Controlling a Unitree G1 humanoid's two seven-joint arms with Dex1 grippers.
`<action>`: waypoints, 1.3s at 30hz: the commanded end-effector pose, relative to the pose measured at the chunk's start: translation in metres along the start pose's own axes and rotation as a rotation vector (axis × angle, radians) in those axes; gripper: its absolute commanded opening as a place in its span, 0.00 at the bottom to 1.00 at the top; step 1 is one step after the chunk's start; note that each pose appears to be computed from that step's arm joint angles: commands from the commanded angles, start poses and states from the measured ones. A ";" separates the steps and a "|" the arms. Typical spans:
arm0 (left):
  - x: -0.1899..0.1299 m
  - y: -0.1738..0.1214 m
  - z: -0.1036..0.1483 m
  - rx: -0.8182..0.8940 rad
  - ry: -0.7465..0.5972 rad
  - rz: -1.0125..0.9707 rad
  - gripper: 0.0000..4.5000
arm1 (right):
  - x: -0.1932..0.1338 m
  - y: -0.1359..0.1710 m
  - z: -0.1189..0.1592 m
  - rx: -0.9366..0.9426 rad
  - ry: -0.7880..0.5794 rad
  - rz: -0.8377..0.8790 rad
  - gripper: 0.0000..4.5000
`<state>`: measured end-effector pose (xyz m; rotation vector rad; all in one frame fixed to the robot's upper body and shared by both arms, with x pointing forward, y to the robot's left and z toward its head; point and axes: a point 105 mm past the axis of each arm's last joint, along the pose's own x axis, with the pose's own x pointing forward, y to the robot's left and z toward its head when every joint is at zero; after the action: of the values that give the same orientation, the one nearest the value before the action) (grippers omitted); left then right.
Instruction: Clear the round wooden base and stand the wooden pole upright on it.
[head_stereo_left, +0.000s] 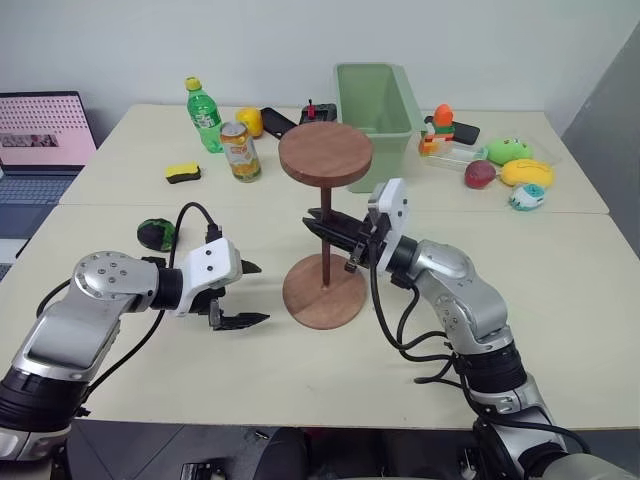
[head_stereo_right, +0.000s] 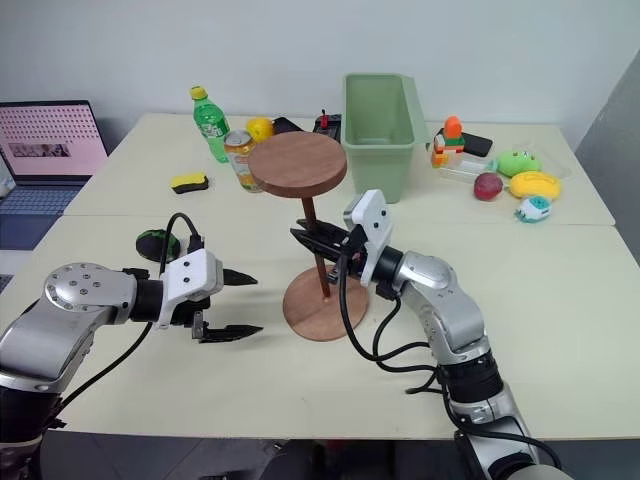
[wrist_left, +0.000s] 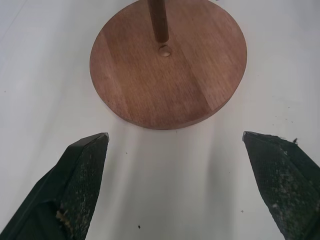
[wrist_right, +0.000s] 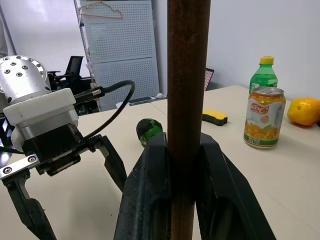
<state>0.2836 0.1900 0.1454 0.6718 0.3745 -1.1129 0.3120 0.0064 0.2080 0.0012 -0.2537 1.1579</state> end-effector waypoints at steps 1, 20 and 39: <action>-0.003 0.003 0.007 0.037 -0.013 0.015 1.00 | 0.002 0.003 0.010 -0.035 -0.044 0.009 0.06; -0.003 0.003 0.005 0.041 -0.009 0.014 1.00 | 0.001 0.008 -0.009 -0.048 0.012 0.036 0.06; -0.002 0.002 0.006 0.037 -0.017 0.021 1.00 | -0.010 0.005 -0.049 -0.028 0.133 0.008 0.06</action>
<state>0.2841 0.1903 0.1446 0.6792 0.3653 -1.1063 0.3101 0.0112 0.1832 -0.0818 -0.2544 1.1694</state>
